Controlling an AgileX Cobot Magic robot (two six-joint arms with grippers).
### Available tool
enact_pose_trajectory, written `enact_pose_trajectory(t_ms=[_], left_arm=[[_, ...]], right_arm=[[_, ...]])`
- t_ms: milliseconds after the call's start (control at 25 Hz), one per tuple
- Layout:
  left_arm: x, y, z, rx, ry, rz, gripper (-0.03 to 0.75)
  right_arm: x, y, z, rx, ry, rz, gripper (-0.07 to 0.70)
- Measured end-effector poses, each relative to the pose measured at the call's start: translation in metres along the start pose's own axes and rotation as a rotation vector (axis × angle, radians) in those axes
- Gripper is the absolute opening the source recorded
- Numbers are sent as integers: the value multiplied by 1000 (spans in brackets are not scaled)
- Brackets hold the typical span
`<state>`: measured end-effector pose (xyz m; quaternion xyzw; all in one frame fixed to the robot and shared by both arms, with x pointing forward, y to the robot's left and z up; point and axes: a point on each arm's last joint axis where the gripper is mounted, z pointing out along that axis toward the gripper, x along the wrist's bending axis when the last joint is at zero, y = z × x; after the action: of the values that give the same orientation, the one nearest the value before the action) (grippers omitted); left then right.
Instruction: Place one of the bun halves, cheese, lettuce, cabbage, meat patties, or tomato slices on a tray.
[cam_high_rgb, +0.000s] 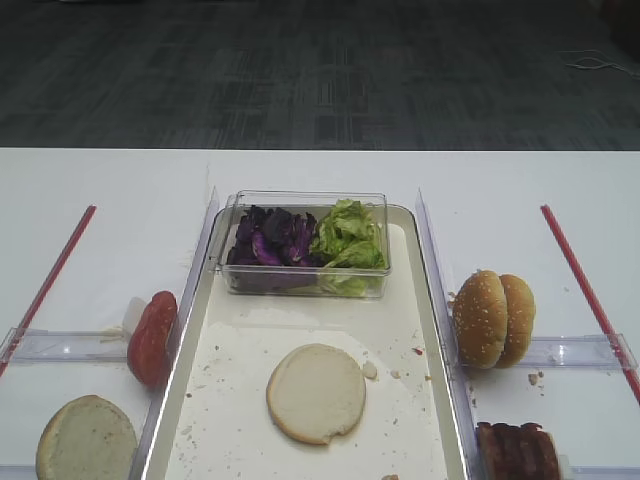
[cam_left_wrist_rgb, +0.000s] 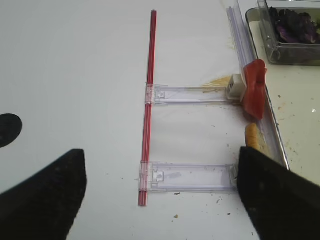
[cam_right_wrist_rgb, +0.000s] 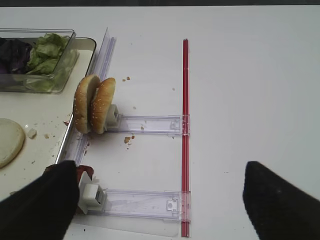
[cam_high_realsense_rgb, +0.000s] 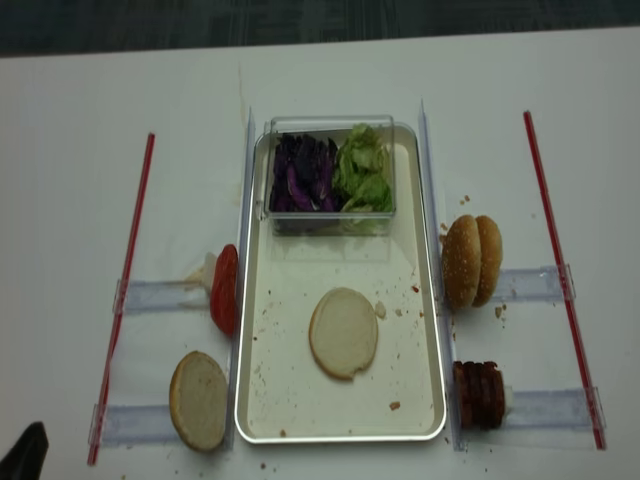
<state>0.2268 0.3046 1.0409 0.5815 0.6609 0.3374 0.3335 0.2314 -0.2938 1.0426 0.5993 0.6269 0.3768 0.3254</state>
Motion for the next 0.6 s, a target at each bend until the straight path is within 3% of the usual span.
enact_pose_trajectory(t_ms=[600], left_arm=[[0, 0, 0, 0, 0, 2, 600]], right_arm=[[0, 0, 0, 0, 0, 0, 689]])
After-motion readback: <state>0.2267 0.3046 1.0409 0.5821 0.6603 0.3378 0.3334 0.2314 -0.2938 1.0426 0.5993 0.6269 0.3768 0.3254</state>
